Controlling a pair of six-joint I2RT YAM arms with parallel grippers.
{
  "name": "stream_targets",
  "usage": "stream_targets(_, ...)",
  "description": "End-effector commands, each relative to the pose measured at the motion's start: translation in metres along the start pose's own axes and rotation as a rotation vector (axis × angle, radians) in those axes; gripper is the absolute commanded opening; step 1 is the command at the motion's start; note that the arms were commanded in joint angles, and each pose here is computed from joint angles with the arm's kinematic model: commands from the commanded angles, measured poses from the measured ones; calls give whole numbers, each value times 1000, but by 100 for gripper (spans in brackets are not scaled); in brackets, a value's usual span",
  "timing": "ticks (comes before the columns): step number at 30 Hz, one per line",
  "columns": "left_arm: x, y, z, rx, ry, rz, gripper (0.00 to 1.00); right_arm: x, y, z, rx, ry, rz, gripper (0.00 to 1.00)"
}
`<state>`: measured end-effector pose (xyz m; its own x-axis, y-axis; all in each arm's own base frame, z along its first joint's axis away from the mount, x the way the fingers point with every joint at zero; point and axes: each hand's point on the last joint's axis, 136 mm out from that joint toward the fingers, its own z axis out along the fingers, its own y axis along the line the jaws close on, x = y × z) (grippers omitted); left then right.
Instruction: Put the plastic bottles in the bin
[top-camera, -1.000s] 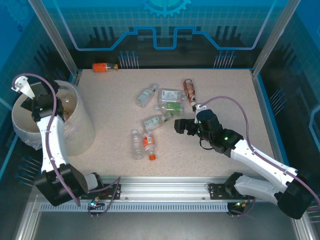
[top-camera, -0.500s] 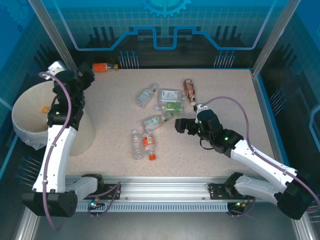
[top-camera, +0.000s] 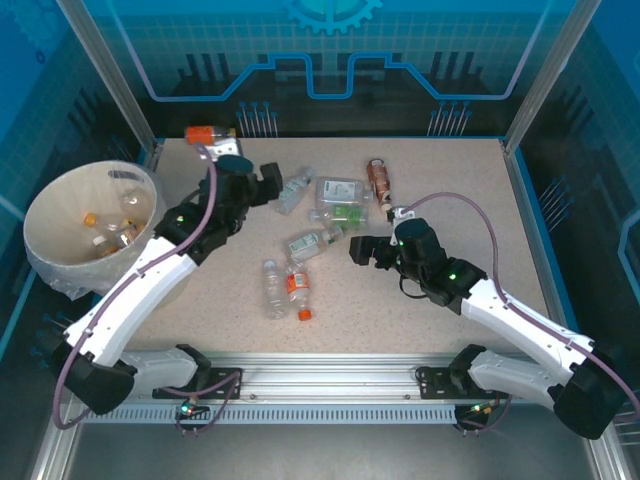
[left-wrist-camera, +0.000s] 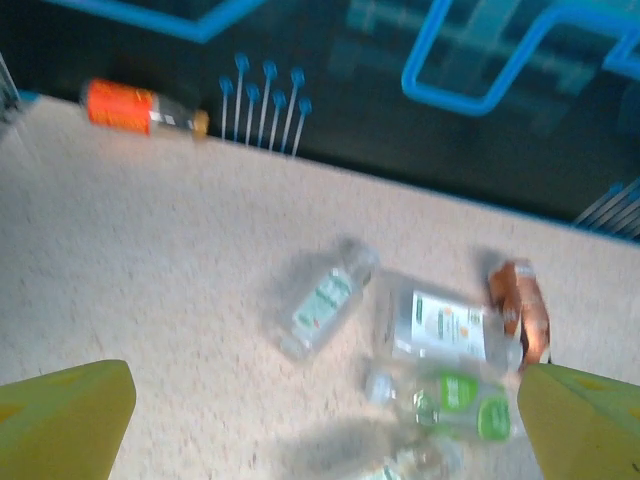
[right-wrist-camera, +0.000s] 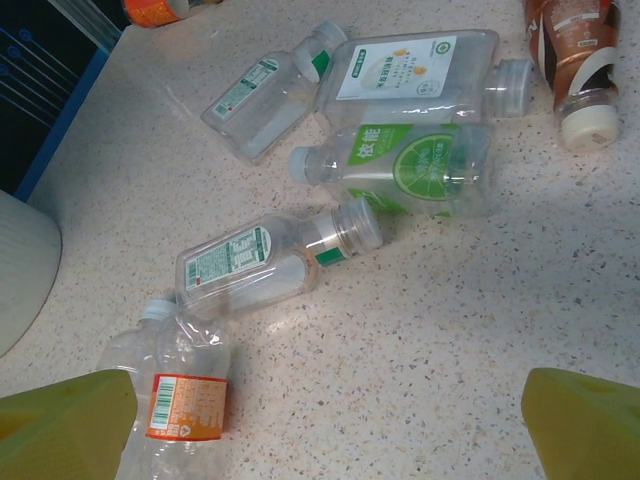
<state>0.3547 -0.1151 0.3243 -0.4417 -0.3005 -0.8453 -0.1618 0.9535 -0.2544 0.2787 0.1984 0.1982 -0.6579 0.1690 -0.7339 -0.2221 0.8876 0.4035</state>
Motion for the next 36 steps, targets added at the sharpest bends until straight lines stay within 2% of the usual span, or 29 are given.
stream_targets(1, 52, 14, 10, -85, 169, -9, 99, -3, 4, 2, -28, -9, 10, 100)
stream_targets(9, 156, 34, 18, -126, 510, -5, 99, 0, 1, 2, -9, 12, 2, 100)
stream_targets(13, 207, 41, 10, -85, 679, -17, 99, 5, 14, 2, -85, 34, -35, 100)
stream_targets(16, 230, 51, 3, -85, 760, -15, 99, 11, 34, 2, -163, 74, -104, 100)
stream_targets(24, 267, 52, 2, -17, 857, -93, 98, 15, 54, 5, -155, 56, -207, 100)
stream_targets(36, 297, 55, 26, 23, 930, -131, 81, 17, 61, 3, -174, 59, -228, 100)
